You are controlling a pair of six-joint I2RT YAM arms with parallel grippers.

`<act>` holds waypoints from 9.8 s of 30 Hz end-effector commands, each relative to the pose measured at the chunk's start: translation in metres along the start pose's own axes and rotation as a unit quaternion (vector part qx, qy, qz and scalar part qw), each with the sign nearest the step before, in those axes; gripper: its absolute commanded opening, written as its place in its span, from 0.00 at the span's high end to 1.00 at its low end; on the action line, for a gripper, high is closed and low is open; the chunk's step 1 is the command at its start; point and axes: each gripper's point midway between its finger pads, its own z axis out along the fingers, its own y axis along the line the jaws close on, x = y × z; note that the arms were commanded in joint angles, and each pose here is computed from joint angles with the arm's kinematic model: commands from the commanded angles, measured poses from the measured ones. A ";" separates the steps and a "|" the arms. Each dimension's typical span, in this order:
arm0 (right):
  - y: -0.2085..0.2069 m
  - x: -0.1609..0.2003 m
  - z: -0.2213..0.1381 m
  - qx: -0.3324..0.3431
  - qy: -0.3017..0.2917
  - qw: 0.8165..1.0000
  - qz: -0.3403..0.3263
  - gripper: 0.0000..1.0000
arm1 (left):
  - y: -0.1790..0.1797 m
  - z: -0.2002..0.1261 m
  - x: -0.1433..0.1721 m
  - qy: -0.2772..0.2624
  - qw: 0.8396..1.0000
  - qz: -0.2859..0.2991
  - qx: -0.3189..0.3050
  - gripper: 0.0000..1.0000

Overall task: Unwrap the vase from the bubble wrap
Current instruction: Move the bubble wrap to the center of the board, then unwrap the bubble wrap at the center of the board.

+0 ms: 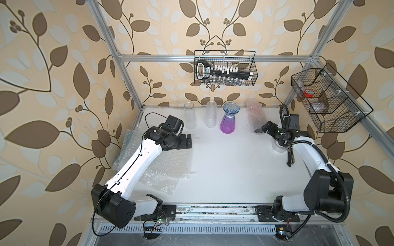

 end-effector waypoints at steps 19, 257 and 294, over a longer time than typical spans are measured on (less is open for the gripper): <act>0.022 -0.033 0.089 -0.093 -0.007 0.990 0.109 0.35 | -0.015 -0.018 0.028 0.012 0.999 -0.009 0.042 0.01; 0.053 0.309 -0.091 -0.256 0.327 0.895 -0.164 1.00 | -0.148 0.097 0.170 0.234 0.951 0.201 0.027 0.75; 0.018 0.287 -0.080 -0.155 0.251 0.949 -0.114 1.00 | -0.106 0.078 0.149 0.188 0.954 0.228 -0.052 1.00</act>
